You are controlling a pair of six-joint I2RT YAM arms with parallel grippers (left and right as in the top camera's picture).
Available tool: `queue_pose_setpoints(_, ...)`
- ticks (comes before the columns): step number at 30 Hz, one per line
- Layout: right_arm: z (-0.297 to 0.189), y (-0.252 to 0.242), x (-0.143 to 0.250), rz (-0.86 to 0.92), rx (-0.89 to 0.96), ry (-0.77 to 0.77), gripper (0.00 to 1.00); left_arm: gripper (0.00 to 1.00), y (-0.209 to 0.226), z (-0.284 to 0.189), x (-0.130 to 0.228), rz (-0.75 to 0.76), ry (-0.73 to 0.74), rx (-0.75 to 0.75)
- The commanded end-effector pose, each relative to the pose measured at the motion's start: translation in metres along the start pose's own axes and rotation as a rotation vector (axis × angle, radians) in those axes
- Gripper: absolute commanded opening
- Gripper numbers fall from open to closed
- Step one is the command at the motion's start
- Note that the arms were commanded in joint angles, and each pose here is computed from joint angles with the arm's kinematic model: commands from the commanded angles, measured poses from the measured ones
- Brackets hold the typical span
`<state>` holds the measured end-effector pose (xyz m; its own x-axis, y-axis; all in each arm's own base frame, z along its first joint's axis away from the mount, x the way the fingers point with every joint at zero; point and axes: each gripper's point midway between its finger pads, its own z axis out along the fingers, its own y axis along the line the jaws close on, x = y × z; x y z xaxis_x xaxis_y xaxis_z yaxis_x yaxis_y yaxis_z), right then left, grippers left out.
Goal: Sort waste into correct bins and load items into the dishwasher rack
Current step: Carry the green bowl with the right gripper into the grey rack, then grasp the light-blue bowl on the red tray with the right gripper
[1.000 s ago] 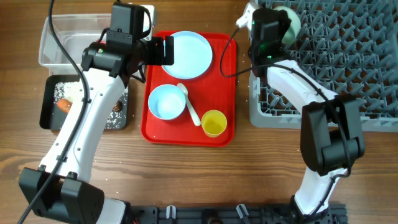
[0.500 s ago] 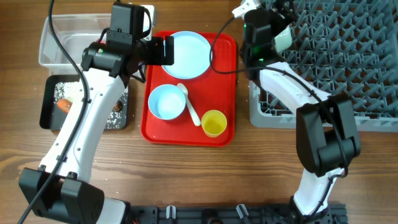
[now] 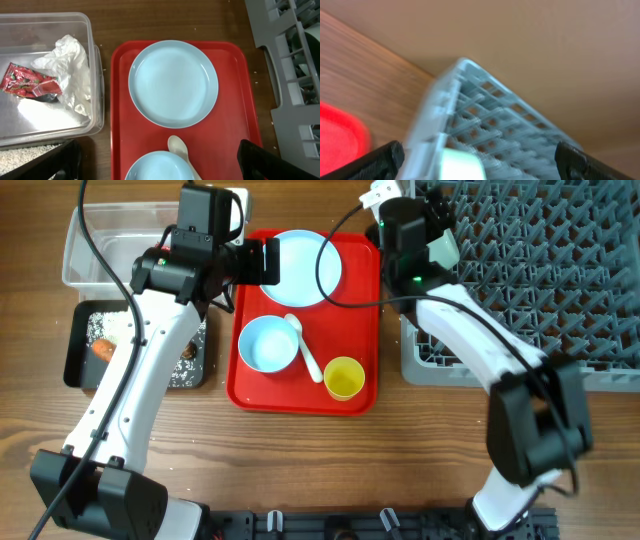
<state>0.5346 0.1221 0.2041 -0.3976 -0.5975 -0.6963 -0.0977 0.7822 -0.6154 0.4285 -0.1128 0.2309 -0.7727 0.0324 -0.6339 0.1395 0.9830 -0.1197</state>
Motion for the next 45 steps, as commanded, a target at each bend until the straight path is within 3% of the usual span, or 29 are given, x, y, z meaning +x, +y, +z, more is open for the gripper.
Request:
queue_pose_setpoints(1,-0.055,0.040,-0.040,0.435,-0.445,-0.074,1.00,1.00,0.000,-0.004,-0.002,0.005,-0.013,-0.004)
queue_pose_setpoints(4,-0.115,0.106,-0.053,0.748,-0.986,0.069,1.00,1.00,0.000,-0.004,-0.002,0.005,-0.013,-0.004)
queue_pose_setpoints(5,-0.117,0.113,-0.050,0.792,-1.026,0.111,1.00,1.00,0.000,-0.004,-0.002,0.005,-0.013,-0.003)
queue_pose_setpoints(9,-0.113,0.141,-0.037,0.784,-1.054,0.186,1.00,1.00,0.016,-0.005,-0.001,-0.007,-0.011,-0.080)
queue_pose_setpoints(11,-0.113,0.155,-0.031,0.815,-1.030,0.251,0.99,1.00,0.047,-0.009,-0.003,-0.154,-0.018,-0.126)
queue_pose_setpoints(14,-0.121,0.181,-0.023,0.812,-0.974,0.320,0.82,1.00,0.137,-0.022,0.010,-0.582,-0.018,-0.241)
queue_pose_setpoints(16,-0.122,0.193,-0.012,0.806,-0.902,0.372,0.79,1.00,0.167,-0.030,0.019,-0.685,-0.014,-0.268)
queue_pose_setpoints(20,-0.133,0.244,0.016,0.774,-0.795,0.486,0.73,1.00,0.219,-0.048,0.036,-0.799,-0.021,-0.351)
queue_pose_setpoints(26,-0.141,0.294,0.052,0.830,-0.867,0.694,0.65,1.00,0.239,-0.056,0.041,-0.840,-0.033,-0.381)
queue_pose_setpoints(28,-0.138,0.292,0.052,0.841,-0.867,0.701,0.61,1.00,0.239,-0.056,0.041,-0.840,-0.033,-0.381)
queue_pose_setpoints(29,-0.138,0.292,0.052,0.841,-0.867,0.701,0.53,1.00,0.239,-0.056,0.041,-0.840,-0.033,-0.381)
queue_pose_setpoints(32,-0.139,0.292,0.052,0.838,-0.875,0.702,0.05,1.00,0.239,-0.056,0.041,-0.840,-0.033,-0.381)
queue_pose_setpoints(39,-0.140,0.284,0.029,0.796,-0.970,0.597,0.04,1.00,0.239,-0.056,0.041,-0.840,-0.033,-0.381)
queue_pose_setpoints(42,-0.130,0.234,0.006,0.767,-0.899,0.456,0.04,1.00,0.239,-0.056,0.041,-0.840,-0.033,-0.381)
queue_pose_setpoints(45,-0.119,0.145,-0.007,0.756,-0.644,0.320,0.04,1.00,0.239,-0.056,0.041,-0.840,-0.033,-0.381)
